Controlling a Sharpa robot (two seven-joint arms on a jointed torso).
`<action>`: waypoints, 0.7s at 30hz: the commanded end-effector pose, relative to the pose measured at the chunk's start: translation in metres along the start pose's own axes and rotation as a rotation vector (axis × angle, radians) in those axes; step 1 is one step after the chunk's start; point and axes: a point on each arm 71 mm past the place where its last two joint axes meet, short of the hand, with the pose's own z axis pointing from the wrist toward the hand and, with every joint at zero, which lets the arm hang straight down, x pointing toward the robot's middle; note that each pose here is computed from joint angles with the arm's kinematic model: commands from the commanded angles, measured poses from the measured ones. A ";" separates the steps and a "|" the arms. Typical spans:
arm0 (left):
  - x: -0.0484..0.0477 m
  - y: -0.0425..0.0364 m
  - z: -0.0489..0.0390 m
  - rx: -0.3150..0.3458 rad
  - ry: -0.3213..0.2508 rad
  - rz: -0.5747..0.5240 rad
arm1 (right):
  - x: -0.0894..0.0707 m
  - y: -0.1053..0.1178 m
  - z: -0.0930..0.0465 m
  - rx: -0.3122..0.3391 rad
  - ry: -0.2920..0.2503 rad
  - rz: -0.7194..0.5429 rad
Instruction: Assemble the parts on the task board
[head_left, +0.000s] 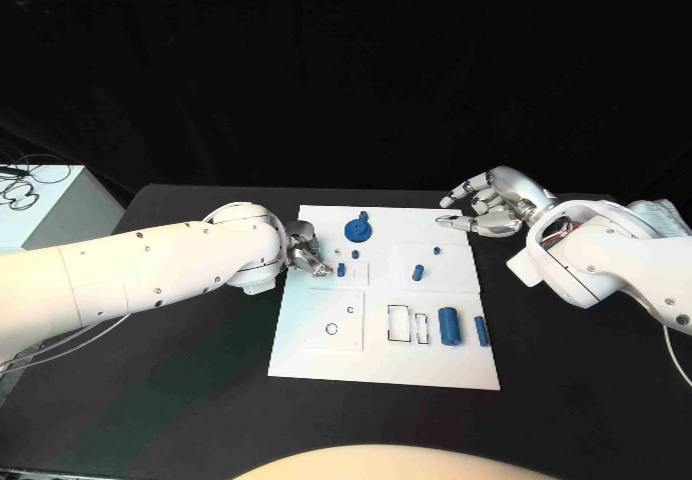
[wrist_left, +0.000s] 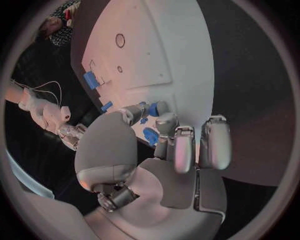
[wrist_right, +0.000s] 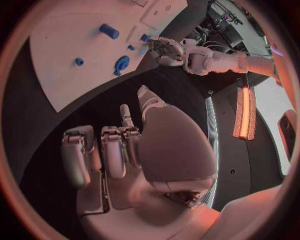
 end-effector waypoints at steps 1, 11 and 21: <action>0.0014 -0.0016 0.0002 0.011 0.014 -0.001 | 0.001 0.001 0.000 -0.016 0.009 -0.006; -0.0009 0.0005 0.0011 0.004 -0.005 -0.006 | 0.000 0.001 0.000 -0.016 0.007 -0.007; -0.0039 0.0050 0.0004 -0.006 -0.028 -0.008 | 0.000 0.001 -0.001 -0.015 0.004 -0.007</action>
